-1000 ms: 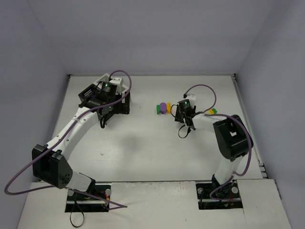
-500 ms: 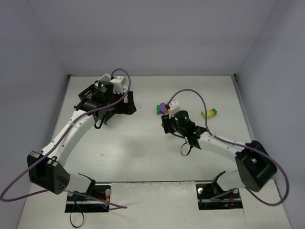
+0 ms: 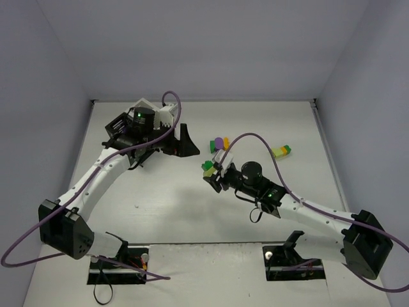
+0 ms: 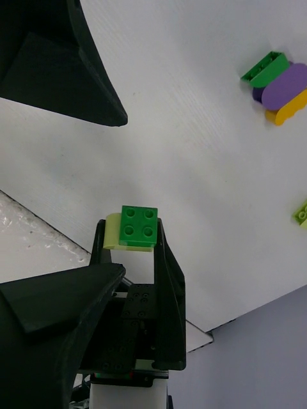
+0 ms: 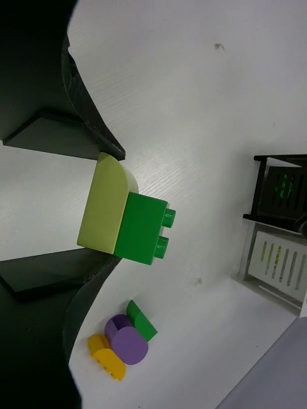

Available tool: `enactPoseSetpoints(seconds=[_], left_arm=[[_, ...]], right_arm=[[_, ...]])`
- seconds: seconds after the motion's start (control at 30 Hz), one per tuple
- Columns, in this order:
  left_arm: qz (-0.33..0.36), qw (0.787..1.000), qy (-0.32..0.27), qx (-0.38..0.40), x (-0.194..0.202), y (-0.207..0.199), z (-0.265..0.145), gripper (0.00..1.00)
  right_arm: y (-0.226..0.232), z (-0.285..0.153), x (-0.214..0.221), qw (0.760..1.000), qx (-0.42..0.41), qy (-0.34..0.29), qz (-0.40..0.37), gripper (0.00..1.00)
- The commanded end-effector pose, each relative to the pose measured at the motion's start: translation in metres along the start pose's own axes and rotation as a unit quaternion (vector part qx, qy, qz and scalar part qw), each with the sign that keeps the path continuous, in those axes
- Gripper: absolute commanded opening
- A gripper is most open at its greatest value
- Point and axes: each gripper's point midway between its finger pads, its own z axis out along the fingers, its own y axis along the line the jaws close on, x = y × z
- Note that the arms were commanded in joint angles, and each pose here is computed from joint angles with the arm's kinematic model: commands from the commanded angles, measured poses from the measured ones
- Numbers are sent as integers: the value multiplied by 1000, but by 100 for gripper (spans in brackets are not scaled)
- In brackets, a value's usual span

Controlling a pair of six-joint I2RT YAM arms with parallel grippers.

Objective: Sort the legos into containers by color

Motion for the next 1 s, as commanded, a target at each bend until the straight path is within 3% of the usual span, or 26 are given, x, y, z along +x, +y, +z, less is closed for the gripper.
enactPoseSetpoints(seconds=[0.0,0.57,0.8,0.97], left_arm=[[25,998,-1,60,-4,-31,5,81],[7,995,72,62,28,-27,40,79],[6,993,77,94,32,-37,42,66],[4,992,78,101,32,-39,43,34]], right_arm=[[2,7,-47,997,-15,-72,-35,2],[0,2,-66,993,-10,-107,-40,3],[2,1,-69,992,-14,-116,-36,3],[2,3,-63,993,-15,-110,-35,3]])
